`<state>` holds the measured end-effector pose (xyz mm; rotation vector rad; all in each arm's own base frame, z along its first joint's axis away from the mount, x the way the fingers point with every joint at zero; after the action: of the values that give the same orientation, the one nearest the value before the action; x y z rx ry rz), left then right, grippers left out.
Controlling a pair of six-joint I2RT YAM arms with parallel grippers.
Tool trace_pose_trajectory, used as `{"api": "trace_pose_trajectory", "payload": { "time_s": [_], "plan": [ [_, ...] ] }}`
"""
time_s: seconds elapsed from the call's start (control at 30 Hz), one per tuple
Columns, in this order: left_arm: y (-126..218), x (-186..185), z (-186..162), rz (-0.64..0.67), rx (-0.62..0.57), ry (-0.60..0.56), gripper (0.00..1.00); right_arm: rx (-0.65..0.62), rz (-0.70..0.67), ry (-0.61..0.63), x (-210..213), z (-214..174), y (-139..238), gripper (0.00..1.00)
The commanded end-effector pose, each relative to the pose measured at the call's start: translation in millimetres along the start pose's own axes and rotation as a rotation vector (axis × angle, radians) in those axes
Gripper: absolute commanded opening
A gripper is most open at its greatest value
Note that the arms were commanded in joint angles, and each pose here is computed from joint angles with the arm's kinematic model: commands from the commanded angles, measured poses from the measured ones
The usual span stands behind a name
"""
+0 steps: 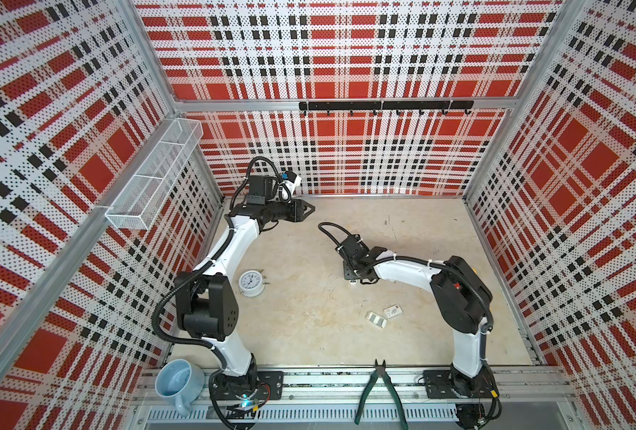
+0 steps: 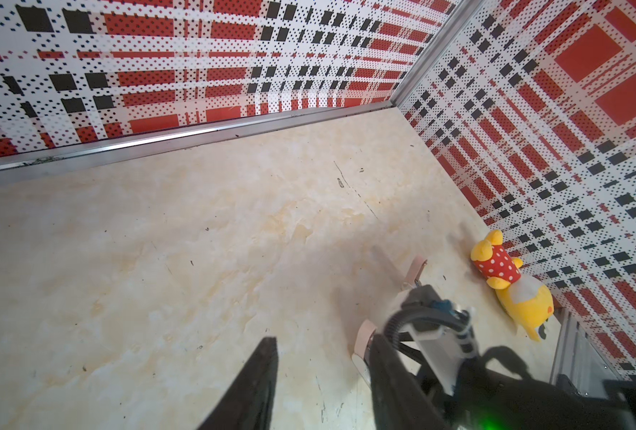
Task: Load the staples into the stapler
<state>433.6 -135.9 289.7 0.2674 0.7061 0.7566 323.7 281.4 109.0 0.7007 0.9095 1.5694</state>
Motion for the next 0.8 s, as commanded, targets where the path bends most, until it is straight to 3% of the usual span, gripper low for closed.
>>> {"api": "trace_pose_trajectory", "payload": {
  "time_s": [0.0, 0.13, 0.4, 0.77],
  "plan": [
    [3, -5, 1, -0.012, -0.013, -0.004, 0.44, -0.047, -0.016, -0.036, -11, -3, 45, 0.54],
    [1, -11, 1, -0.033, -0.008, -0.019, 0.44, -0.014, 0.023, -0.1, -26, -36, 73, 0.54],
    [-11, -25, -10, -0.068, 0.05, -0.068, 0.44, 0.025, 0.177, -0.279, -52, -116, 91, 0.41],
    [-20, -34, -19, -0.105, 0.102, -0.07, 0.44, 0.068, 0.295, -0.352, -49, -152, 78, 0.4]
  ]
}}
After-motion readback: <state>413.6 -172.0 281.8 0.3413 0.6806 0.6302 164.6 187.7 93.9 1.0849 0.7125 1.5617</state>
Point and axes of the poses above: each gripper's point midway between its finger pads, its own y axis back along the fingers, its own x axis along the line the jaws close on, z = x × y, the point moved 5 cm from there along y, back along the fingers, and after that the axes turned 6 degrees about y, right-handed, at the moved point
